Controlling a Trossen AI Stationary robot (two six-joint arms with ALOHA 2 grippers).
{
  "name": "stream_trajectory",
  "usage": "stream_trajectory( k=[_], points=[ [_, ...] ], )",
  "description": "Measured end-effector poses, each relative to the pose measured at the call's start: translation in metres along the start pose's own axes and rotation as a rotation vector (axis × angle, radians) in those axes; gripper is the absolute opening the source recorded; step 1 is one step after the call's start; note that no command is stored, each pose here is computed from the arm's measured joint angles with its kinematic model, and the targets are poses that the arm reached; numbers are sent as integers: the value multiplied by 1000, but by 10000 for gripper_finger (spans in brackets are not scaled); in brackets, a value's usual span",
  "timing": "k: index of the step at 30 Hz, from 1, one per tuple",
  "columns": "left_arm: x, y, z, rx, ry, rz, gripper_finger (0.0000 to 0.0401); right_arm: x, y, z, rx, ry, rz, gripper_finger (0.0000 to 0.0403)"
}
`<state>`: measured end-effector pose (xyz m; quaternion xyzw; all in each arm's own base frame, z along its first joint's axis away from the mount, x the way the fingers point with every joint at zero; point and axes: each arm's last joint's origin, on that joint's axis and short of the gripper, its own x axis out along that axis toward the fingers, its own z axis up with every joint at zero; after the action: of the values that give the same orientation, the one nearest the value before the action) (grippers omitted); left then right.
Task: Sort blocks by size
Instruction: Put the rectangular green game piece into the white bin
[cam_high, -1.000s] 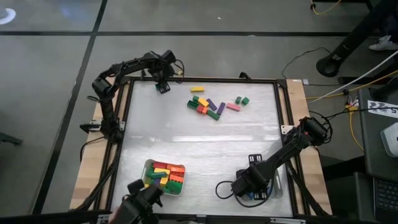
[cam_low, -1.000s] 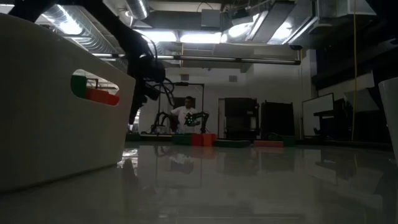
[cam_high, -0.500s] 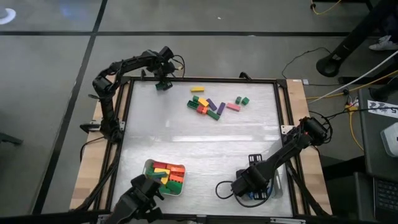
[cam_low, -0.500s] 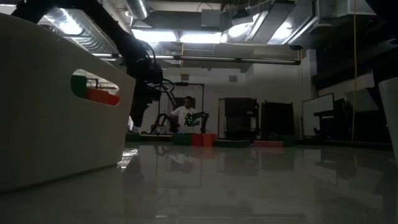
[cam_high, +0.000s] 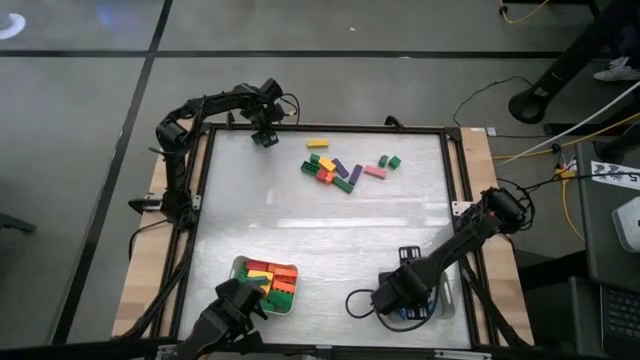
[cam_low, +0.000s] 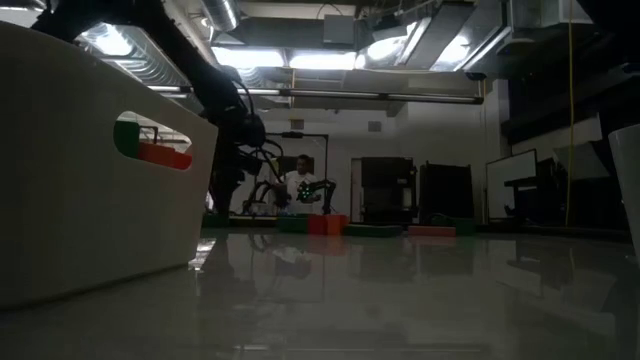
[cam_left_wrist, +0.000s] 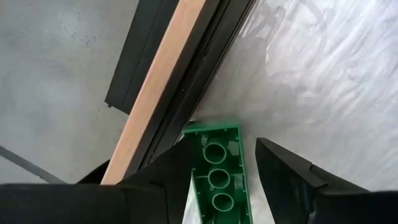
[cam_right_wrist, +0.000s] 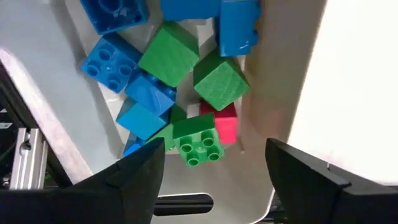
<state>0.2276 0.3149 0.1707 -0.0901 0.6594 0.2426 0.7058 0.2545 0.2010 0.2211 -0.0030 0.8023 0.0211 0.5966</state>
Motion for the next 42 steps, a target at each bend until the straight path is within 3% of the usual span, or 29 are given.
stream_trajectory(
  k=[27, 42],
  points=[
    [0, -1, -8, -107, 95, 19, 164, -1, -5, 3, -6, -1, 3, 276],
    [-2, -10, -13, -12, 171, -25, 164, -1, -5, 3, -7, -1, 4, 276]
  ],
)
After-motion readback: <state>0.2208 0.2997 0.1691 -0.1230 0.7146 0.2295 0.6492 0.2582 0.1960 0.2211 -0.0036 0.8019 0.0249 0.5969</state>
